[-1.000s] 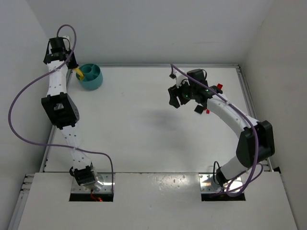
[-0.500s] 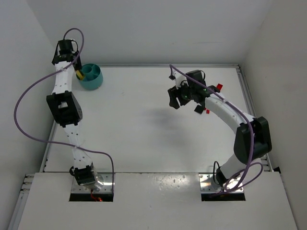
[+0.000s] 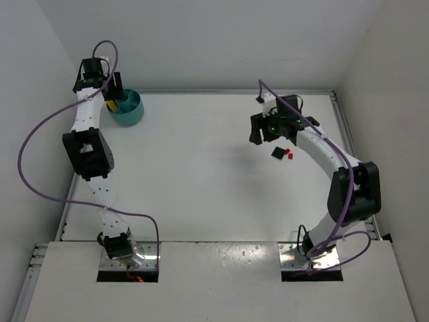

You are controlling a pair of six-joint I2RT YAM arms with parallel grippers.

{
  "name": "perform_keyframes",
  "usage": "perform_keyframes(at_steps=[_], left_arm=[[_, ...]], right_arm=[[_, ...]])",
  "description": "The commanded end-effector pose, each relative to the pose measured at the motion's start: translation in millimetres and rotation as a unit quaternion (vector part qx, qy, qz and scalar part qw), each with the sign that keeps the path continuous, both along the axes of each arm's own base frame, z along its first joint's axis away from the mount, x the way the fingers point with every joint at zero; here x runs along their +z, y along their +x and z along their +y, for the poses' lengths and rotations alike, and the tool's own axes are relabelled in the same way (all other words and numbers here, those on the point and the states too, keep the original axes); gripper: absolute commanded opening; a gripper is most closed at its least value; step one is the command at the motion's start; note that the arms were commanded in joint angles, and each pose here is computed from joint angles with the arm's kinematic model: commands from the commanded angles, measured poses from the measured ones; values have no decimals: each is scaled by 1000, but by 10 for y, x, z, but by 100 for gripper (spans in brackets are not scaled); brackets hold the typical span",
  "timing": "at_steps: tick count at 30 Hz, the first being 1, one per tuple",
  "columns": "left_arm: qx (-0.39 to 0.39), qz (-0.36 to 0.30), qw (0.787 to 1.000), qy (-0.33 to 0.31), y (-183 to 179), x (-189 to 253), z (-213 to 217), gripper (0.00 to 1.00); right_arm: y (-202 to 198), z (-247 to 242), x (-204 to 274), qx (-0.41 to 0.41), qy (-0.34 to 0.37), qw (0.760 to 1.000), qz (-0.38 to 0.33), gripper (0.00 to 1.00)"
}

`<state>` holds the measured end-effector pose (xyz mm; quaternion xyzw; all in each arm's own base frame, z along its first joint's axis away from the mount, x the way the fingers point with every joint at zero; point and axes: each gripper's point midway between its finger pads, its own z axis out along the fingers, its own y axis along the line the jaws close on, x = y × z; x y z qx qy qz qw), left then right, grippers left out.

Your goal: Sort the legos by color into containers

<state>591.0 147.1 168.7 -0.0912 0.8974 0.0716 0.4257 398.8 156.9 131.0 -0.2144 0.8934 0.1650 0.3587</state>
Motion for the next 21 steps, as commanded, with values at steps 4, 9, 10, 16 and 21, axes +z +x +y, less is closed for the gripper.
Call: perform_keyframes(at_steps=[4, 9, 10, 16, 21], left_arm=[[-101, -159, 982, -29, -268, 1528, -784, 76], [-139, -215, 966, 22, -799, 1971, -1392, 80], [-147, -219, 964, 27, -879, 1992, -1485, 83], [-191, -209, 959, 12, -1373, 1846, -2048, 86], [-195, -194, 962, 0, -1546, 1669, -2250, 88]], right_arm=[[314, -885, 47, -168, 16, 986, -6, 62], [335, -1363, -133, -238, 4, 971, 30, 61], [350, -1491, -178, -255, -3, 966, 36, 60], [650, -1986, -414, -335, -26, 940, 53, 63], [970, -2264, -508, -414, -41, 908, 54, 69]])
